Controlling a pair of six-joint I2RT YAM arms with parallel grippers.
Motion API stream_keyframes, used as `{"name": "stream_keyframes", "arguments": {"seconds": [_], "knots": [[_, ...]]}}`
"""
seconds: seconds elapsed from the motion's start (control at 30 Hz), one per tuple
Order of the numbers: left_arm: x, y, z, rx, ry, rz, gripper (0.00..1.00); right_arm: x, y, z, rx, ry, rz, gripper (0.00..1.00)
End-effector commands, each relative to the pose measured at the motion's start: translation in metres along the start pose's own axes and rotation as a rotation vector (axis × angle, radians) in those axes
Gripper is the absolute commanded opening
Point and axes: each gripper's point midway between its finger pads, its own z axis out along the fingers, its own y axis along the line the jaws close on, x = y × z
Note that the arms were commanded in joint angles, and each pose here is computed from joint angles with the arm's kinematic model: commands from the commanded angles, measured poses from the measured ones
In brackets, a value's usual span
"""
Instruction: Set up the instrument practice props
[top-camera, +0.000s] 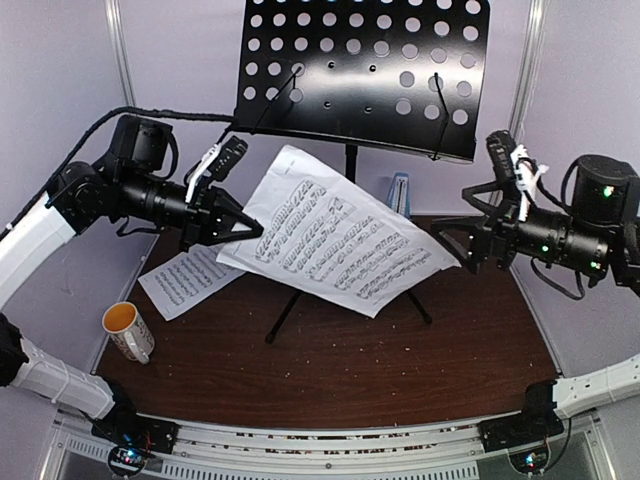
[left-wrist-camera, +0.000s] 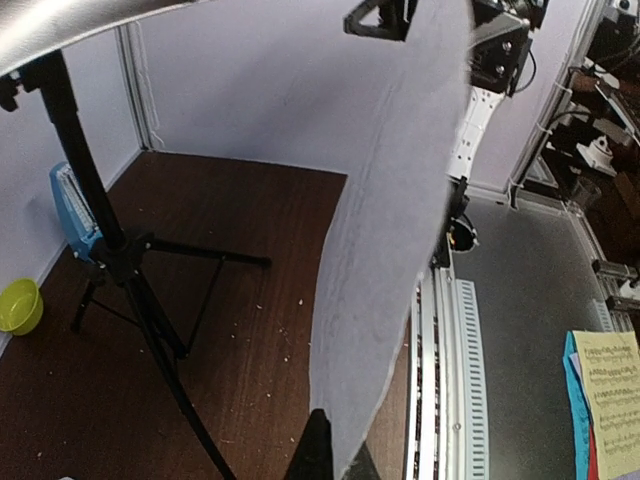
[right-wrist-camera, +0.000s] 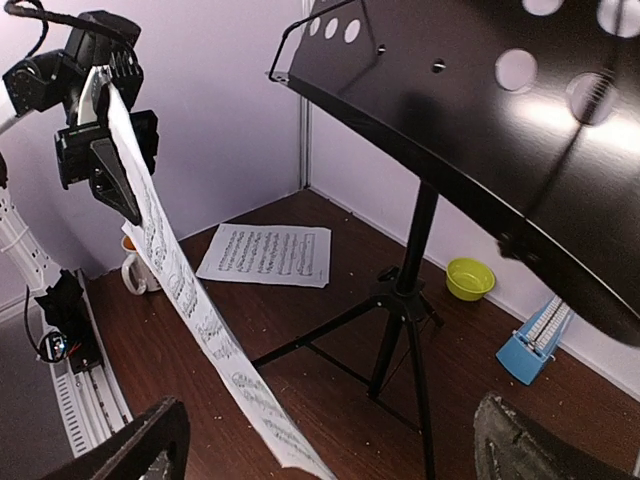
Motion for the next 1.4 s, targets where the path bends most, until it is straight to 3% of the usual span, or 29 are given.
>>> {"name": "stream_keyframes", "arguments": {"seconds": [0.0,0.17,0.27,0.47,0.73,0.93,1.1,1.17,1.23,1.37], "knots": [[0.012,-0.021,0.0,0.061,0.115,0.035,0.0,-0.007,0.02,0.018,-0.067,0.074,-0.101,1.0],[0.01,-0.025,0.005,0.062,0.162,0.042,0.0,-0.021,0.045,0.042,-0.156,0.114,-0.158,1.0],[0.008,-0.026,0.006,0.063,0.17,0.053,0.0,-0.023,0.061,0.053,-0.21,0.146,-0.174,0.94],[0.007,-0.028,0.011,0.071,0.189,0.079,0.0,-0.013,0.082,0.062,-0.297,0.195,-0.23,0.65],[-0.003,-0.022,0.009,0.036,0.185,0.112,0.0,0.0,0.091,0.072,-0.326,0.321,-0.283,0.33],[-0.004,-0.021,0.008,0.021,0.19,0.128,0.0,0.012,0.083,0.076,-0.276,0.388,-0.289,0.29],[-0.004,-0.024,0.008,0.03,0.187,0.127,0.0,0.012,0.076,0.079,-0.228,0.421,-0.304,0.15],[-0.007,-0.024,0.008,0.025,0.185,0.127,0.0,0.009,0.075,0.078,-0.22,0.424,-0.313,0.01],[-0.011,-0.024,0.007,0.013,0.177,0.136,0.0,-0.003,0.075,0.074,-0.219,0.402,-0.303,0.0],[-0.024,-0.016,-0.008,-0.087,0.121,0.142,0.22,-0.028,0.074,0.062,-0.224,0.319,-0.244,0.0]]}}
